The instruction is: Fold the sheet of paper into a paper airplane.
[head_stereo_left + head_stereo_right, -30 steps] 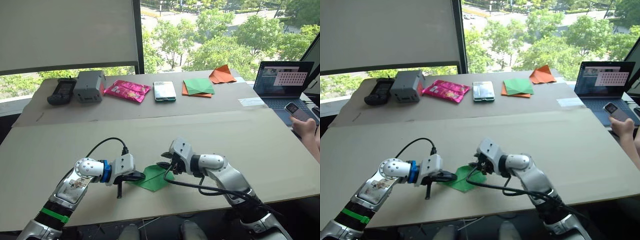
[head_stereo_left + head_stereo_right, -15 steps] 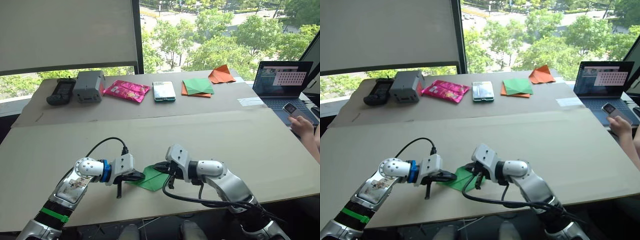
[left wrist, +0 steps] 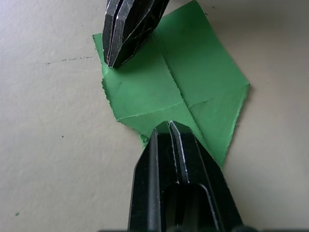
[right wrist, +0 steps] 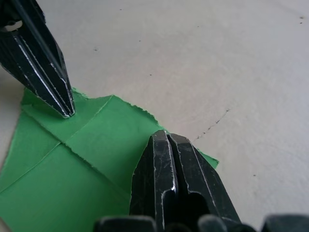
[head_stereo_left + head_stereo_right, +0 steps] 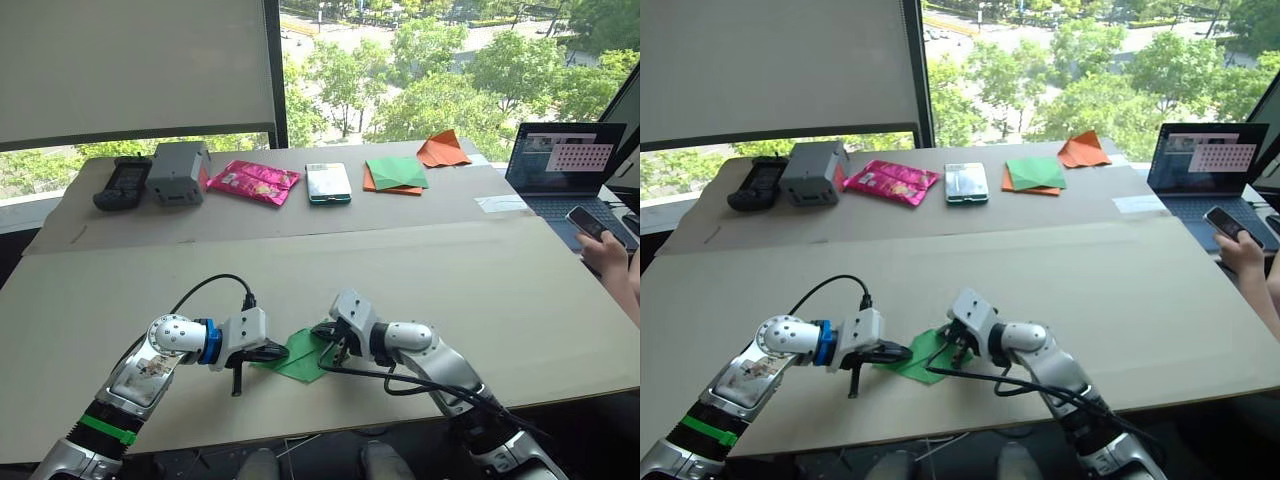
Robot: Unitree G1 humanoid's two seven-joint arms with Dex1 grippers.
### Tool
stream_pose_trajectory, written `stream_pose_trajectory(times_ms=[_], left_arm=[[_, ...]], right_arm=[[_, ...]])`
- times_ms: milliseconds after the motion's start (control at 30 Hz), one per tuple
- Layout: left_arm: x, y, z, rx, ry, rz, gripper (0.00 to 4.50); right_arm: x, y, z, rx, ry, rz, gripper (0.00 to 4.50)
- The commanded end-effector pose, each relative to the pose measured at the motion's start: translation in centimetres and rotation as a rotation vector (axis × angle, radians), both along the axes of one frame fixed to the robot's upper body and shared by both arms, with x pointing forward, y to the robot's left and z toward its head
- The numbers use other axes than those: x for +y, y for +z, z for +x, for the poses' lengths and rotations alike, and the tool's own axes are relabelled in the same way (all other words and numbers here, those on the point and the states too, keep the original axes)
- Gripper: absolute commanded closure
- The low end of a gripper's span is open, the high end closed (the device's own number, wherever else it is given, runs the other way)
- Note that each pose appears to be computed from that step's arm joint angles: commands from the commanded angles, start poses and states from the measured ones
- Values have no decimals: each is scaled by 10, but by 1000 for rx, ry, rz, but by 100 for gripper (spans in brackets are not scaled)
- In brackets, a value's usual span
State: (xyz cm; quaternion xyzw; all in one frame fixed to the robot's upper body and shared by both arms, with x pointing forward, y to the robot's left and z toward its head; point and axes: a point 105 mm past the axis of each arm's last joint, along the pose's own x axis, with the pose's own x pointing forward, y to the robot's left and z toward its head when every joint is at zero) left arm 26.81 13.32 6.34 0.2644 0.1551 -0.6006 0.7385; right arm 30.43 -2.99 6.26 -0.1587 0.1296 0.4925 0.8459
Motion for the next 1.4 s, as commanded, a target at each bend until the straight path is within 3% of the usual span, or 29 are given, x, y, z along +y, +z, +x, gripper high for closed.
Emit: stream_pose_trajectory(times_ms=[33, 133, 267, 333, 467, 633, 1000, 1400], left_arm=[[4, -2, 0, 5, 7, 26, 450], [4, -2, 0, 1, 7, 29, 450], [4, 0, 3, -7, 16, 25, 450], [4, 1, 4, -10, 17, 26, 450], [2, 2, 6, -14, 16, 22, 450], [2, 2, 5, -11, 9, 25, 450], [4, 3, 9, -19, 19, 31, 450], [1, 4, 8, -23, 1, 32, 450]], right_arm=[[-4, 1, 5, -12, -45, -6, 446], [-2, 8, 0, -32, -41, 32, 446], [9, 48, -17, -141, 41, 194, 446], [13, 55, -29, -190, 107, 205, 446], [22, 38, -43, -135, 163, 200, 446], [20, 12, -40, -88, 138, 151, 446], [14, -20, -41, -45, 105, 90, 446], [-14, -40, -36, -11, -7, 7, 446]])
